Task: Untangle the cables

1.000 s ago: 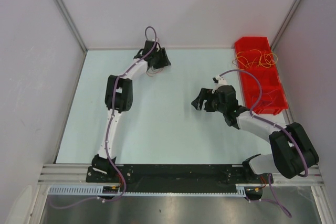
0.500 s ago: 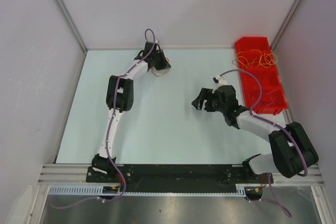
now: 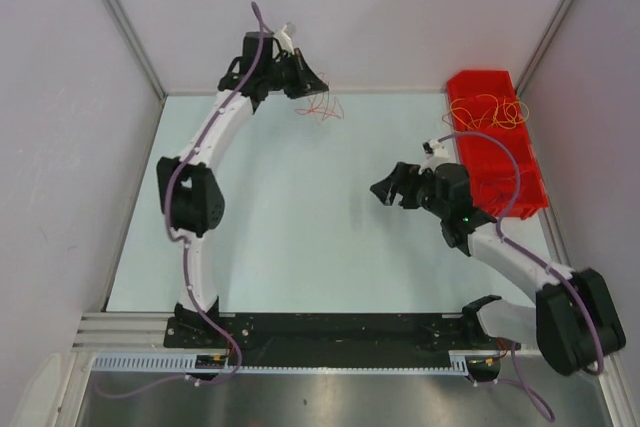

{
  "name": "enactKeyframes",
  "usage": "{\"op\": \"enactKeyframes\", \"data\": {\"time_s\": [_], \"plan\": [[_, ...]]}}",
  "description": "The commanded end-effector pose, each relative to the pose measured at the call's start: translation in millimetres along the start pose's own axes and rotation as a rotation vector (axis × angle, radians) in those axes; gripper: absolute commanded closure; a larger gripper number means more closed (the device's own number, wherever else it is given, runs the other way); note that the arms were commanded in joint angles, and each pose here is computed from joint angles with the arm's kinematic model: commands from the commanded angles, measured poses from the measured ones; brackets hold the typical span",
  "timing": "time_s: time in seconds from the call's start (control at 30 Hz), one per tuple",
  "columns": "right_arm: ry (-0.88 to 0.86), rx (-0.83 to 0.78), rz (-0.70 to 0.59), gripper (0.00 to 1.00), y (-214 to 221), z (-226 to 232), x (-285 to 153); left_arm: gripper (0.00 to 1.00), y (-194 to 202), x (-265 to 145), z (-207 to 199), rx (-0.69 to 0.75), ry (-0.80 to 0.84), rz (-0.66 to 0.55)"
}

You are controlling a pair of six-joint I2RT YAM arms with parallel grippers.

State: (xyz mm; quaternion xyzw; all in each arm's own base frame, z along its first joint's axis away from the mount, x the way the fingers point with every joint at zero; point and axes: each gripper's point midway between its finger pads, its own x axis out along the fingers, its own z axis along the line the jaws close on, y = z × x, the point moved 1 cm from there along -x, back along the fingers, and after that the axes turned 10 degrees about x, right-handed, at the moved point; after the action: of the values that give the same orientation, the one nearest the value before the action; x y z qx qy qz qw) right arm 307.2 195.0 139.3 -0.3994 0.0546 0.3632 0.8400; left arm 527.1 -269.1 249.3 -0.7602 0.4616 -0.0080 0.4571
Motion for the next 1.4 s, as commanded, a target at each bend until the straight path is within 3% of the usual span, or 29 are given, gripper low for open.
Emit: {"op": "enactKeyframes", "data": {"time_s": [0.0,0.13,0.4,0.53,0.67,0.8,0.9,1.13,1.37], "plan": [[-0.178,-0.029,-0.132,0.06,-46.8,61.5,-41.0,1.0,-2.4,-80.4,-82.8,0.033,0.231,0.001],[-0.231,-0.069,-0.13,0.05,-55.5,84.8,-64.0,1.0,29.5,-105.8,-110.8,0.0,0.401,0.081],[-0.277,-0.079,-0.085,0.03,-58.2,103.4,-90.6,0.99,93.1,-130.7,-126.9,0.04,0.455,0.197],[-0.207,0.056,-0.08,0.04,-68.7,99.8,-89.4,1.0,126.4,-127.1,-120.9,0.07,0.42,0.265],[-0.125,0.359,0.012,0.05,-61.9,90.3,-81.7,1.0,154.9,-130.5,-135.0,0.14,0.481,0.276],[-0.257,0.535,0.096,0.07,-52.6,118.6,-84.4,1.0,172.0,-127.8,-146.7,0.249,0.482,0.281],[-0.305,0.637,0.079,0.07,-59.9,131.4,-91.7,1.0,176.1,-128.1,-155.2,0.287,0.479,0.266],[-0.357,0.793,0.109,0.07,-65.0,149.6,-97.7,1.0,177.1,-126.7,-170.0,0.385,0.42,0.199],[-0.388,0.826,0.152,0.08,-57.5,164.0,-96.5,1.0,173.6,-129.5,-182.4,0.456,0.388,0.124]]}}
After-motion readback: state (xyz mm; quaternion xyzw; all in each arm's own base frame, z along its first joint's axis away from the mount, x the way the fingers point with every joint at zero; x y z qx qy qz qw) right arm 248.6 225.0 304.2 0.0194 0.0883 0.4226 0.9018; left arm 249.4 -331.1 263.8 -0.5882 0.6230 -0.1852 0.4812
